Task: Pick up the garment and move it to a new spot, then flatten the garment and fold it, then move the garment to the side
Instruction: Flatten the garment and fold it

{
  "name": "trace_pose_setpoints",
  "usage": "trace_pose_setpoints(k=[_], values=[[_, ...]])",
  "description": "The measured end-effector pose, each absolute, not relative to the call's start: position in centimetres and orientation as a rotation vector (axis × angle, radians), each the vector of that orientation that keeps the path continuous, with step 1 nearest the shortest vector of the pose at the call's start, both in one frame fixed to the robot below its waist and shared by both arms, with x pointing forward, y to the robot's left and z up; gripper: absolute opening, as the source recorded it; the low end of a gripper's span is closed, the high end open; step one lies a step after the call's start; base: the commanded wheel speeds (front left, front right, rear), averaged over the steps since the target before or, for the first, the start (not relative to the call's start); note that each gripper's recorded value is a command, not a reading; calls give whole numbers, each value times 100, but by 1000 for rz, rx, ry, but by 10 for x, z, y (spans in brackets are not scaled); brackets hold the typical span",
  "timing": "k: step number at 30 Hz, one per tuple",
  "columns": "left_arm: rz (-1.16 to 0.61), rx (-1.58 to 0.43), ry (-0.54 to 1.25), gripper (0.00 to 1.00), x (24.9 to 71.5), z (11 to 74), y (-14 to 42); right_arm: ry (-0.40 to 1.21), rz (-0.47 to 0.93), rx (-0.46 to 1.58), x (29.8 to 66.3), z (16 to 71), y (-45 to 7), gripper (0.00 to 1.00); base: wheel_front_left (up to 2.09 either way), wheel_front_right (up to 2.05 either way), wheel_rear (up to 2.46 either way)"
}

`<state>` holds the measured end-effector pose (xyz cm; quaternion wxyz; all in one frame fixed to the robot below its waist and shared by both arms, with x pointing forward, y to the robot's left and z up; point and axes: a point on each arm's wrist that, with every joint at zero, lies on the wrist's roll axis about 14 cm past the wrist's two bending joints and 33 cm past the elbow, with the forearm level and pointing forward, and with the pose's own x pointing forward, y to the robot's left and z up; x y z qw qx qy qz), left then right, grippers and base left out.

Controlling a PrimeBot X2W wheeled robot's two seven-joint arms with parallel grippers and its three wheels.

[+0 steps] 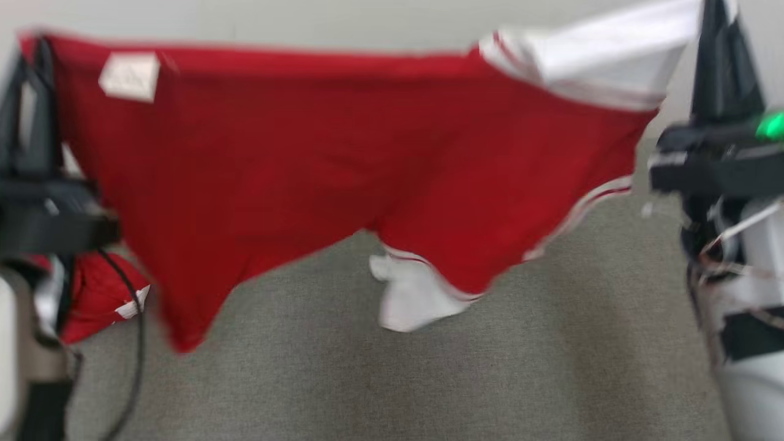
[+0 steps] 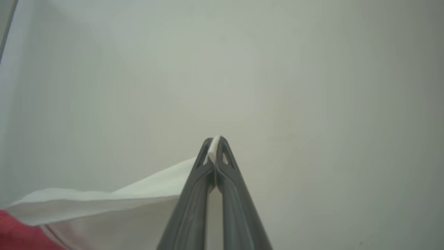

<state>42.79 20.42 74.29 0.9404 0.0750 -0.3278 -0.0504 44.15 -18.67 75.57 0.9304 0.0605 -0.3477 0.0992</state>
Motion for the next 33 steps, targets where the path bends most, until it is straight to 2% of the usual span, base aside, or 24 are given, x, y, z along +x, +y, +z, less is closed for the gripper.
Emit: trace_pose_setpoints(k=[4,8,12,13,19,24,28,33], values=[[-111,257,-714,0,438,803,204,-829,224,48,438,816,-189,0,0,0,0],[-115,308,-677,0,460,822,202,-835,220,3,455,838,-192,0,0,0,0],[-128,333,-593,0,496,812,198,-771,196,-55,489,837,-199,0,0,0,0],[-143,344,-542,0,518,799,192,-725,187,-107,511,831,-201,0,0,0,0],[-149,386,-493,0,587,788,180,-715,80,-185,572,849,-233,0,0,0,0],[-117,436,-624,0,627,814,177,-833,-12,-220,600,876,-256,0,0,0,0],[-133,412,-682,0,654,807,171,-783,-31,-206,633,843,-264,0,0,0,0],[-156,334,-498,0,696,701,173,-568,-31,-158,674,736,-277,0,0,0,0]])
